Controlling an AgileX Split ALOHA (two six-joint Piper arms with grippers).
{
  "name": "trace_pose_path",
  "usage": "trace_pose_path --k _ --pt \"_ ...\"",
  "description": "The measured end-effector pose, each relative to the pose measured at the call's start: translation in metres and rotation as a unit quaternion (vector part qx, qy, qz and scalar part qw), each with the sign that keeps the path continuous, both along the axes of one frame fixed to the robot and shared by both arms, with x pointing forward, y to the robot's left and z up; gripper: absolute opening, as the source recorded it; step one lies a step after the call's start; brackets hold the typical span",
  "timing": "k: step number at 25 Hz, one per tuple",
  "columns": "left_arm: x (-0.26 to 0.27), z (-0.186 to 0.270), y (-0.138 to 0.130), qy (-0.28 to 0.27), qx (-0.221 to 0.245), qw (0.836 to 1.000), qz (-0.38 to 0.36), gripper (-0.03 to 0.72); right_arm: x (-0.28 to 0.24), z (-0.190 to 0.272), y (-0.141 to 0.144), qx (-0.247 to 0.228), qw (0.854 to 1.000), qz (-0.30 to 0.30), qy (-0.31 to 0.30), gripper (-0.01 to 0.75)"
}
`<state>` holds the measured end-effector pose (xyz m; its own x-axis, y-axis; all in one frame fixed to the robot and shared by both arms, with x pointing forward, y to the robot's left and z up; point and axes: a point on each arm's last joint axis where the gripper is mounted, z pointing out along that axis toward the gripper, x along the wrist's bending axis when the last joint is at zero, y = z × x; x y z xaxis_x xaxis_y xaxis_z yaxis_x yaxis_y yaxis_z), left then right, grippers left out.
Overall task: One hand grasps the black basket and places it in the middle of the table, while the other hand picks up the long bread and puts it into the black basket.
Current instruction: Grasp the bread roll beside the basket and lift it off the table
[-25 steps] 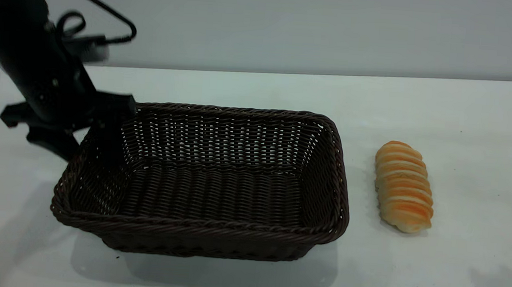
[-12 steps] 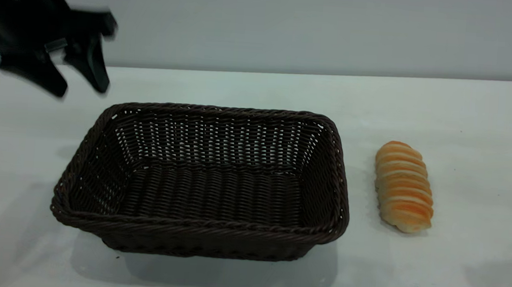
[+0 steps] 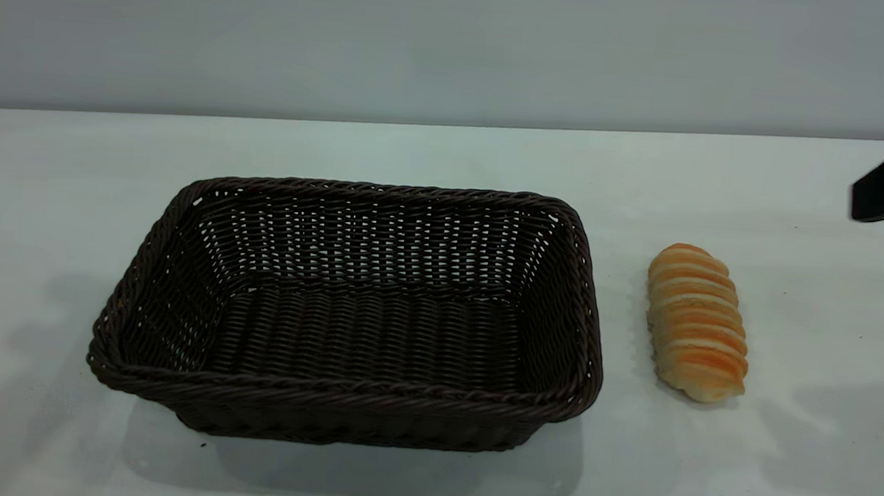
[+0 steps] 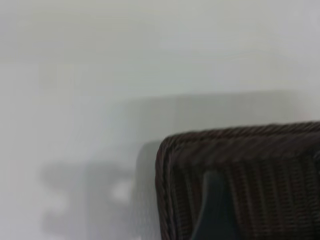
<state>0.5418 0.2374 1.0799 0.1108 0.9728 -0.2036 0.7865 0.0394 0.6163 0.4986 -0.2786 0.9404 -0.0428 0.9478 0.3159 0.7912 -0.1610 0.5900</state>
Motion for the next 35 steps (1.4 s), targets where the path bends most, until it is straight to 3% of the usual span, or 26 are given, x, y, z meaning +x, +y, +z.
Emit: trace_pose_path --k 7,14,30,35 --pt "-0.029 0.042 0.005 -0.068 -0.010 0.998 -0.002 0.575 0.026 -0.035 0.022 -0.044 0.998 0.032 0.033 0.524" --pt "-0.052 0.068 0.009 -0.116 -0.013 0.993 -0.008 0.575 0.045 -0.077 0.026 -0.052 0.994 0.032 0.087 0.524" --pt "-0.060 0.071 0.010 -0.118 -0.009 0.993 -0.012 0.575 0.068 -0.121 0.042 -0.021 0.990 0.063 0.123 0.526" --pt "-0.060 0.071 0.010 -0.119 -0.008 0.993 -0.013 0.575 0.068 -0.134 0.045 -0.003 0.989 0.069 0.129 0.466"
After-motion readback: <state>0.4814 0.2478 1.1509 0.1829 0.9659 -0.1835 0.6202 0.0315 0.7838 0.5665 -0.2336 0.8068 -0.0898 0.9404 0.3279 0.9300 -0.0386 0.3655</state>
